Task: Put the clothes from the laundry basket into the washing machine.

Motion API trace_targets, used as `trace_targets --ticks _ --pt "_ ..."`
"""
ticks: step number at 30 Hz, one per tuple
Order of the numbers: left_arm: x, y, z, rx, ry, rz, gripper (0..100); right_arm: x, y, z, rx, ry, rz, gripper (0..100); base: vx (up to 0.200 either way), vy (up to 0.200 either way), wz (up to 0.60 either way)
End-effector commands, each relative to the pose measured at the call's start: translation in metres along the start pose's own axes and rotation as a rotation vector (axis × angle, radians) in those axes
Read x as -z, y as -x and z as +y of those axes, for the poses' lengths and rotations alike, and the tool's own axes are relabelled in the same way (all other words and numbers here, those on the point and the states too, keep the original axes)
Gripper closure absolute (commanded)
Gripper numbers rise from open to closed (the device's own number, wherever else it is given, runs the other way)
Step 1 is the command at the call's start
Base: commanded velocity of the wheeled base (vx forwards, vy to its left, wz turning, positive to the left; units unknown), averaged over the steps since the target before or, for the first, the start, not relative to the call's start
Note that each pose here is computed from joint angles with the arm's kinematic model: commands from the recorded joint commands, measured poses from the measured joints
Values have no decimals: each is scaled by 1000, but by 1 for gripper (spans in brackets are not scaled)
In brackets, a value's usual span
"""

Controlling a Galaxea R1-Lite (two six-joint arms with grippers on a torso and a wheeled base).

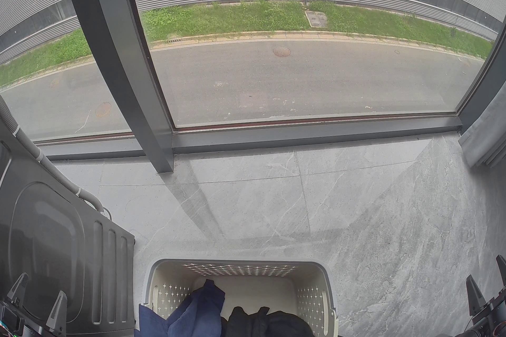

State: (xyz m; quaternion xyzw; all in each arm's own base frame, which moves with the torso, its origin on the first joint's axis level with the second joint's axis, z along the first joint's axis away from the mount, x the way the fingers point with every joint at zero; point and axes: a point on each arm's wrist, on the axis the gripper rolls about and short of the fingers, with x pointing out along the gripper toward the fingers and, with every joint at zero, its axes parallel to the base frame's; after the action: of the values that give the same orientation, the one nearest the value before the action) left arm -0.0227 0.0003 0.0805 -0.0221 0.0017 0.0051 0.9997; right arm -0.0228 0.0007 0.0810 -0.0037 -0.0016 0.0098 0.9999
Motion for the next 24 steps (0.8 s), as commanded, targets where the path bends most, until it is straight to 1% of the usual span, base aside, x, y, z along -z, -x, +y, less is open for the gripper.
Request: trace_targets --ticks 1,8,24 --pt "4 -1 0 -1 0 7 0 5 0 0 0 0 5 0 0 0 0" --pt "4 -1 0 -1 0 7 0 5 0 0 0 0 3 0 0 0 0" --pt "4 -1 0 -1 0 7 0 5 0 0 0 0 5 0 -200 0 0"
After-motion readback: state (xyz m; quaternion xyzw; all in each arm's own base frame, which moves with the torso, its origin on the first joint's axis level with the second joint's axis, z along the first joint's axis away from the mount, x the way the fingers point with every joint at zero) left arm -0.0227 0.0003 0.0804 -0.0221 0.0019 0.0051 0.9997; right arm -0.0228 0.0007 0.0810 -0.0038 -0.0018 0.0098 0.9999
